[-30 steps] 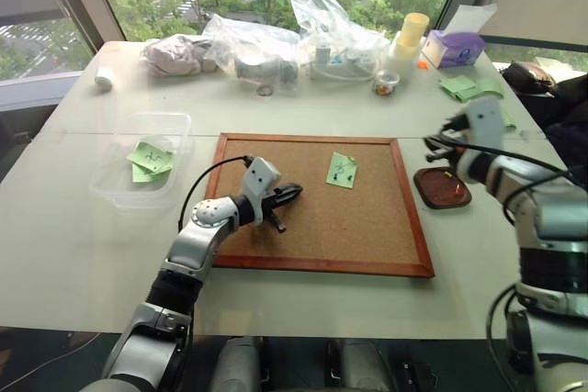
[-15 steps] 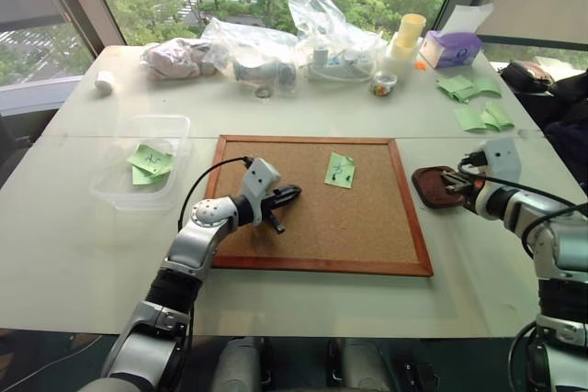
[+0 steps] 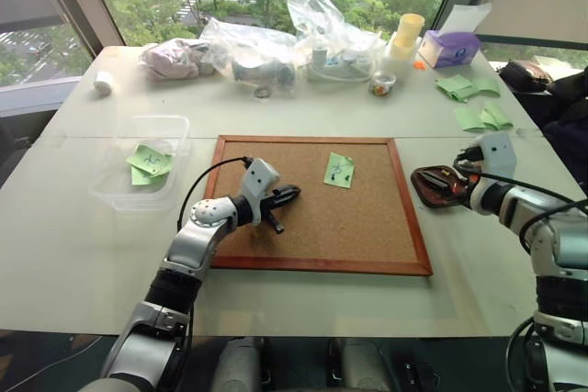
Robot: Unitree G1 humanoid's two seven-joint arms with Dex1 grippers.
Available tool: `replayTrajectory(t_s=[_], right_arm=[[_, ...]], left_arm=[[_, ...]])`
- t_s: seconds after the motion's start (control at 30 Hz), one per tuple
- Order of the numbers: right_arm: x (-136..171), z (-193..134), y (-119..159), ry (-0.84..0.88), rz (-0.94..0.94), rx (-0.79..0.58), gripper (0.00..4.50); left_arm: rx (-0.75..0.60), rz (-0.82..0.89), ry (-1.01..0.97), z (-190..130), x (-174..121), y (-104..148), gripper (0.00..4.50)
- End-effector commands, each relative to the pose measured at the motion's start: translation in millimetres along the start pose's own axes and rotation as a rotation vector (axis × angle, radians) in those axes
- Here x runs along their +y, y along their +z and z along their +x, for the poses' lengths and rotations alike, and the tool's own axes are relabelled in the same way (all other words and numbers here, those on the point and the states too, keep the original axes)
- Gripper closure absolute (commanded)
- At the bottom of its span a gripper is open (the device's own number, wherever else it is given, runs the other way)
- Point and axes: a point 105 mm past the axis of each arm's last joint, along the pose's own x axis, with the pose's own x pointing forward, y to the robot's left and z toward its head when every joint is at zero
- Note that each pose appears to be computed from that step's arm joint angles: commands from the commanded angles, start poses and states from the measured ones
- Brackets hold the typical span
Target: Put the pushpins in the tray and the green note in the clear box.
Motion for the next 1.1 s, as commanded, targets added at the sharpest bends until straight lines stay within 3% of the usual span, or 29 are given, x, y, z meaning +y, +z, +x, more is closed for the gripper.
replayTrajectory(t_s=[0.03, 0.23, 0.43, 0.5, 0.77, 0.87, 1.03, 1.1], right_arm=[[49, 12, 23, 0.163, -0.053, -0.072, 0.02], [85, 36, 16, 0.248, -0.09, -0.054, 0.02], [96, 56, -5, 0.268, -0.14, -0.016, 0.02], [97, 59, -7, 0.272, -0.148, -0.012, 0.8], [96, 66, -15, 0.266, -0.206, -0.001, 0.8], [97, 66, -15, 0.268, -0.222, -0.007, 1.65], [98, 66, -12, 0.269, -0.234, -0.018, 4.18], [98, 66, -13, 0.271, -0.24, -0.014, 4.42]], left_arm=[[0.065, -0.037, 0.002, -1, -3, -20, 4.5], [0.061, -0.036, 0.003, 0, -3, -19, 4.5], [0.061, -0.033, 0.011, -1, -3, -19, 4.5], [0.061, -0.033, 0.017, -3, -2, -20, 4.5], [0.061, -0.035, 0.027, -4, -2, -21, 4.5], [0.062, -0.037, 0.029, -4, -3, -21, 4.5], [0.063, -0.039, 0.026, -4, -4, -22, 4.5], [0.063, -0.04, 0.027, -4, -4, -22, 4.5]])
